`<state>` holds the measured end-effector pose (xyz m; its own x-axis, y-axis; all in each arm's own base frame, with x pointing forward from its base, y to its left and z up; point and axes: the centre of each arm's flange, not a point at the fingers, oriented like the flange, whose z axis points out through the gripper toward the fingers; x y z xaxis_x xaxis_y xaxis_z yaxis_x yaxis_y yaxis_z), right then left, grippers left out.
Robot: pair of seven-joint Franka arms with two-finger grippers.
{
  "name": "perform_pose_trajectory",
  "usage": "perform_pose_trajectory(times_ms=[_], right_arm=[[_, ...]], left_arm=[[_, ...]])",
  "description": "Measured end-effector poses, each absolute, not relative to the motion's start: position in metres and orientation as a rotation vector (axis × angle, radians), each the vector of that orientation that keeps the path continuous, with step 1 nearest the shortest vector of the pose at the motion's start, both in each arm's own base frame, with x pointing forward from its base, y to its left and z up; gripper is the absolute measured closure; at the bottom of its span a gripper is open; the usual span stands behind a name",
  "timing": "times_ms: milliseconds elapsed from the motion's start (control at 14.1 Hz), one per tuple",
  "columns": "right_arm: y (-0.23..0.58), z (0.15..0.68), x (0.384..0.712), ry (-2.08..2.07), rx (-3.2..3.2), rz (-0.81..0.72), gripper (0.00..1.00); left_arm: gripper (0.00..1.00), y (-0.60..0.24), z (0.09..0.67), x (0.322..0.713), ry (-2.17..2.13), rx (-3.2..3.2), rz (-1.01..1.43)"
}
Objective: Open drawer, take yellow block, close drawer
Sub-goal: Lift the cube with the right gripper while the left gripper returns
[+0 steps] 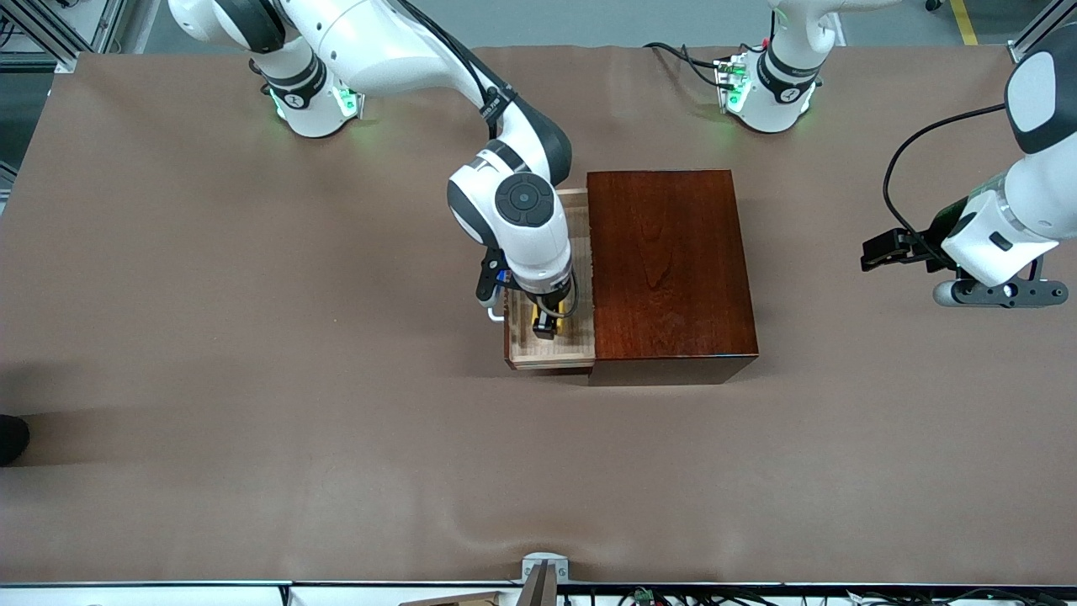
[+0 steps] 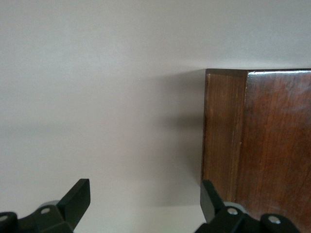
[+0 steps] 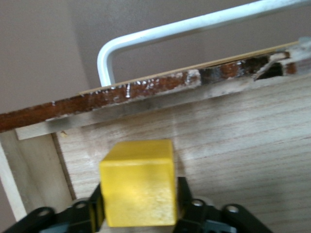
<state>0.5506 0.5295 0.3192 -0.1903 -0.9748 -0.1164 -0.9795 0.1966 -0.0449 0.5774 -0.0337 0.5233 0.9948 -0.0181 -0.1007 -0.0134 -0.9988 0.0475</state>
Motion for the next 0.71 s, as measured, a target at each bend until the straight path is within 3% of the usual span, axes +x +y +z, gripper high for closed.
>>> perform_pose_trajectory(times_ms=[356,711], right_arm=[[0.522,0.341,0.556,2.364,-1.933,0.056,0.44],[0.511,0.441,0.555,2.277,-2.031,0.059,0.44]], left_arm=[[0.00,-0.034,0.523,0.578,-0.024,3.091,-0.159],[0.00,-0.038,0.517,0.578,0.063,3.076,-0.190]])
